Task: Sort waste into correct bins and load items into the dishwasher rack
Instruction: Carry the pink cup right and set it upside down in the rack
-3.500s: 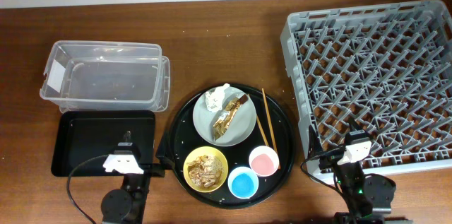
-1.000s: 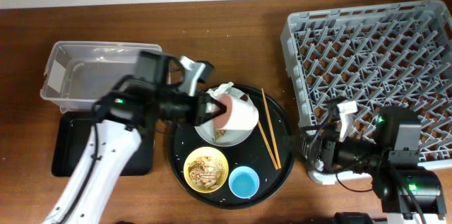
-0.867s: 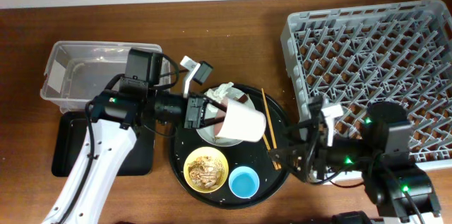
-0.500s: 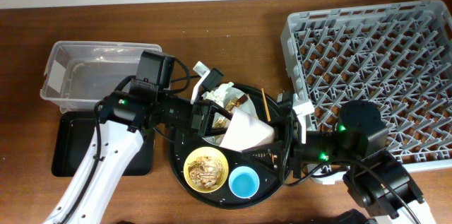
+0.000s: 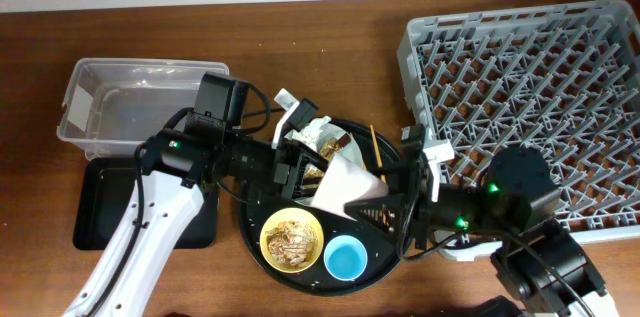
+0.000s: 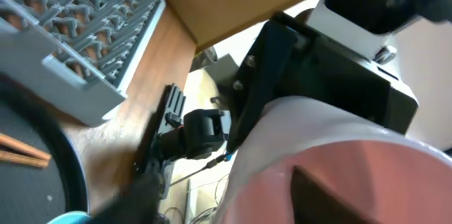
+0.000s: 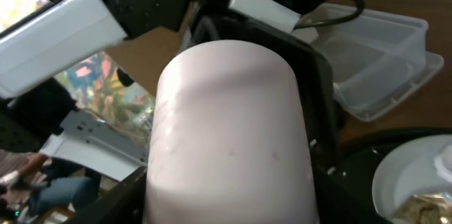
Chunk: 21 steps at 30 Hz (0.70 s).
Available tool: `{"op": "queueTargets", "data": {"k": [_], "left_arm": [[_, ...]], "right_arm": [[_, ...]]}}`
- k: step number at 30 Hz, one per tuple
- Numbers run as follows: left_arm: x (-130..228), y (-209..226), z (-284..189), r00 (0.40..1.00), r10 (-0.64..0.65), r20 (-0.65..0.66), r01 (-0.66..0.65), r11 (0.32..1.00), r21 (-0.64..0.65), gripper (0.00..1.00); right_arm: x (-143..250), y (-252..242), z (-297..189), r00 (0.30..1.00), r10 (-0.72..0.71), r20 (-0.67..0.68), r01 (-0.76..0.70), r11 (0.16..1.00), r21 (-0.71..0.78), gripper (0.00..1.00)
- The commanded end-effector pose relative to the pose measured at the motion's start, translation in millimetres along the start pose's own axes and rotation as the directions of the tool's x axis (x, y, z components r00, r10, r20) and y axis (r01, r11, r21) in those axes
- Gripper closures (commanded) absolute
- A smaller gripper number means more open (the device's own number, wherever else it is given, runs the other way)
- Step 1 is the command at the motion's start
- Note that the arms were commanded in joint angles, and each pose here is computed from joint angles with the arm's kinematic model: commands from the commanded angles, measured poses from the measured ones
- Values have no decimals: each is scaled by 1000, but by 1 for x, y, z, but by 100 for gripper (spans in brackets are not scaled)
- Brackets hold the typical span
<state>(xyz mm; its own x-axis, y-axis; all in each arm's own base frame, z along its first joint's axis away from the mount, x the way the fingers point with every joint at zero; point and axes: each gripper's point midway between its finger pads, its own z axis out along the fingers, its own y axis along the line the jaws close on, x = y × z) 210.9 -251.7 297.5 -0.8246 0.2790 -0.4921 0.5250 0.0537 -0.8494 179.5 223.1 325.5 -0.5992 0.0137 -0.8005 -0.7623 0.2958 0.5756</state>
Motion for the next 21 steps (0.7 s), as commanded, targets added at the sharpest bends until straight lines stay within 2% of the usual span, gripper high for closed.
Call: {"op": "queueTargets", "data": {"k": [1,3,5,6,8,10,13,14,15,17,20,21], "left_arm": [[-3,7,-2,1000,30,9,-29,997,-70,37],[-3,9,-2,1000,30,9,-29,996,-83,32],[-4,29,-7,1000,19,18,-15,981,-196,26],[-2,45,-14,1000,-9,26,16,959,-283,25],[6,68,-28,997,-72,35,80,907,-413,25],[11,78,-33,995,-95,34,100,876,-471,25],[12,78,-33,994,-101,33,105,876,-471,25],[14,78,-33,993,-115,30,116,875,-471,25],[17,79,-33,992,-126,28,124,871,-475,25],[26,86,-38,987,-163,16,147,838,-526,25],[42,91,-43,976,-216,-10,172,803,-570,25],[44,91,-43,975,-224,-15,175,802,-570,25]], "right_arm": [[-9,-10,-15,998,-15,59,8,994,109,42],[-9,-25,-29,996,12,93,-31,978,204,43],[-9,-49,-54,992,19,127,-66,925,375,43],[-3,-71,-81,992,27,126,-92,832,547,43],[8,-95,-125,990,72,120,-138,631,764,43],[27,-110,-186,978,171,122,-170,302,938,43],[55,-127,-199,940,334,72,-136,174,975,43],[68,-141,-201,900,431,70,-128,108,986,43],[73,-153,-201,874,481,62,-111,74,991,43],[82,-180,-191,820,571,29,-76,58,995,43],[116,-218,-169,664,746,-55,-19,90,996,43],[126,-227,-164,619,782,-70,-7,95,995,33]]}}
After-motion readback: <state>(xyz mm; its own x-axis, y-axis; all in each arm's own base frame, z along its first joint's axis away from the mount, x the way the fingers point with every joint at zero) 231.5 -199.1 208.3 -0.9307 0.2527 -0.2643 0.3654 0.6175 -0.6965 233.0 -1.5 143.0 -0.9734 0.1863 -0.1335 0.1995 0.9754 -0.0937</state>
